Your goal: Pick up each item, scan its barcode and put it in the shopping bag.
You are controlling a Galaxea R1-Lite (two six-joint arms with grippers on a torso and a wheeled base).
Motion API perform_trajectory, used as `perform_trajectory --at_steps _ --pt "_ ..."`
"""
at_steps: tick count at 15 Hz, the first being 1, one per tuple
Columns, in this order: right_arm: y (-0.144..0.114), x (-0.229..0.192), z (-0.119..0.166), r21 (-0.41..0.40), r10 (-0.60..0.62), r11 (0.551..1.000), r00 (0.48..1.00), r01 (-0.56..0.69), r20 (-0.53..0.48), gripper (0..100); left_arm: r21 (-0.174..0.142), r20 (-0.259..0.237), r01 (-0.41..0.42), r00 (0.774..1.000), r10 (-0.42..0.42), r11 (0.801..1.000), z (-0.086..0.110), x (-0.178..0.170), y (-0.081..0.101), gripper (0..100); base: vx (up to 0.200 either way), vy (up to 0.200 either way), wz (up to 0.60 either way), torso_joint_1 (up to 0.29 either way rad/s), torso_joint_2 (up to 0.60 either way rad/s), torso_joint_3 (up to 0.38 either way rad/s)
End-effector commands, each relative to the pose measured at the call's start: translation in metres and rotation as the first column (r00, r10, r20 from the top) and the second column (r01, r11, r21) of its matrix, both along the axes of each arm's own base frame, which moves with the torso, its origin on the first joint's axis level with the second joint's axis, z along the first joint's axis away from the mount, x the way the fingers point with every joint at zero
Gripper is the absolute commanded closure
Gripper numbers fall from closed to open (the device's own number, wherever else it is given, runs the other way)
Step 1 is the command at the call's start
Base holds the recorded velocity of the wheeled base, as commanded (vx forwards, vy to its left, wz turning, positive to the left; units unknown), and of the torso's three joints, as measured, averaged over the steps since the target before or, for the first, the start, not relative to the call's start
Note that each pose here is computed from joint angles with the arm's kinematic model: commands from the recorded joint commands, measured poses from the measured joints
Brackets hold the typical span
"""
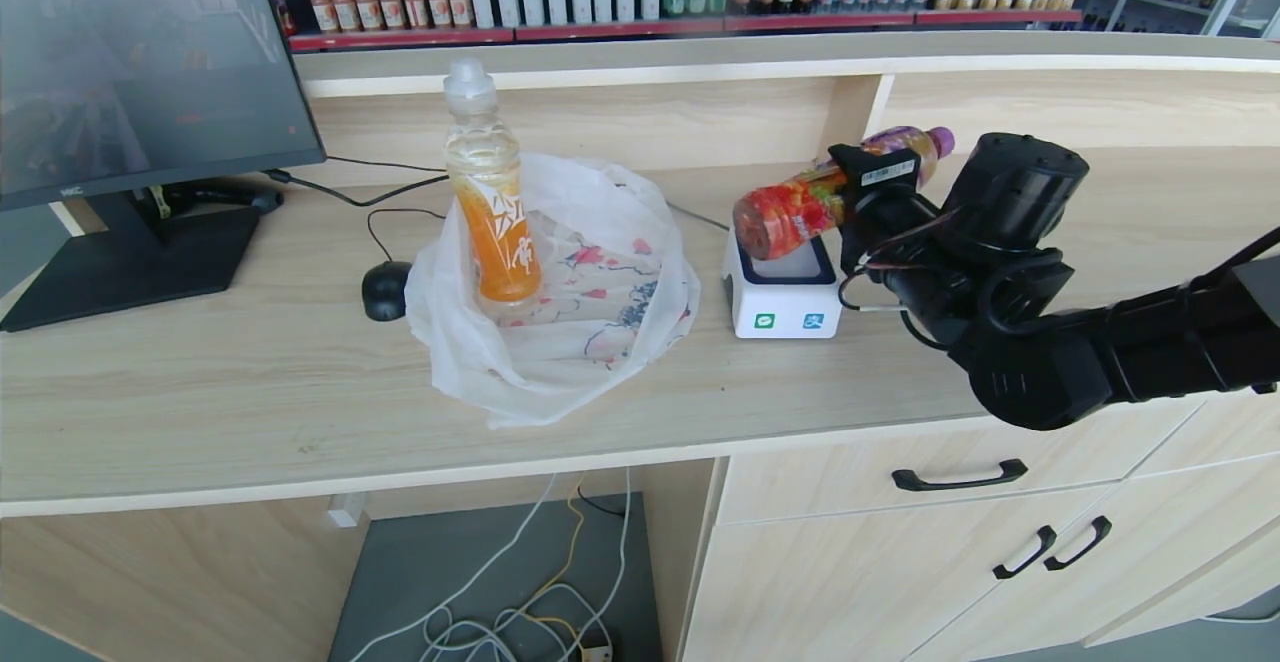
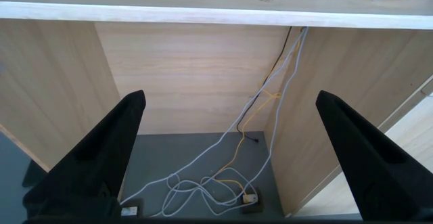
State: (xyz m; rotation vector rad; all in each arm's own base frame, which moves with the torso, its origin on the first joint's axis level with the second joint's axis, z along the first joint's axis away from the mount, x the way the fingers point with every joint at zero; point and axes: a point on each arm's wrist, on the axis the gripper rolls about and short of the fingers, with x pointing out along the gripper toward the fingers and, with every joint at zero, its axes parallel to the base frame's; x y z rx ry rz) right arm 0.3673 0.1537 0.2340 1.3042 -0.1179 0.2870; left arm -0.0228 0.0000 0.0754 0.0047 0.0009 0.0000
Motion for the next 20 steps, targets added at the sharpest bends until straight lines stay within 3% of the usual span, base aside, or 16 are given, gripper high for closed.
perform_trajectory --at_steps 1,4,7,12,15,16,17,20 --pt "0.003 -0.005 0.007 -0.004 0.008 1.0 1.0 -0.008 0.023 100 0.0 -0.001 0.0 1.0 0.0 1.0 0.0 0.0 0.0 0 0.0 0.0 0.0 0.0 0.0 0.0" --pt "0.004 -0.008 0.029 -0.076 -0.003 0.997 0.985 0.017 0.175 100 0.0 -0.001 0.0 1.0 0.0 1.0 0.0 0.0 0.0 0 0.0 0.0 0.0 0.0 0.0 0.0" --pt "0.01 -0.015 0.043 -0.121 0.013 0.993 0.973 0.016 0.232 100 0.0 -0.001 0.0 1.0 0.0 1.0 0.0 0.0 0.0 0 0.0 0.0 0.0 0.0 0.0 0.0" --pt "0.026 -0.028 0.052 -0.302 0.007 0.948 0.939 0.104 0.344 100 0.0 -0.001 0.0 1.0 0.0 1.0 0.0 0.0 0.0 0 0.0 0.0 0.0 0.0 0.0 0.0" --pt "0.035 -0.035 0.056 -0.418 0.014 0.894 0.921 0.163 0.389 100 0.0 -0.001 0.0 1.0 0.0 1.0 0.0 0.0 0.0 0 0.0 0.0 0.0 0.0 0.0 0.0" --pt "0.035 -0.035 0.056 -0.418 0.014 0.894 0.921 0.163 0.389 100 0.0 -0.001 0.0 1.0 0.0 1.0 0.0 0.0 0.0 0 0.0 0.0 0.0 0.0 0.0 0.0" --pt "0.038 -0.041 0.059 -0.488 0.011 0.846 0.909 0.214 0.418 100 0.0 -0.002 0.0 1.0 0.0 1.0 0.0 0.0 0.0 0 0.0 0.0 0.0 0.0 0.0 0.0" --pt "0.034 -0.05 0.051 -0.591 0.002 0.753 0.897 0.289 0.442 100 0.0 -0.002 0.0 1.0 0.0 1.0 0.0 0.0 0.0 0 0.0 0.0 0.0 0.0 0.0 0.0"
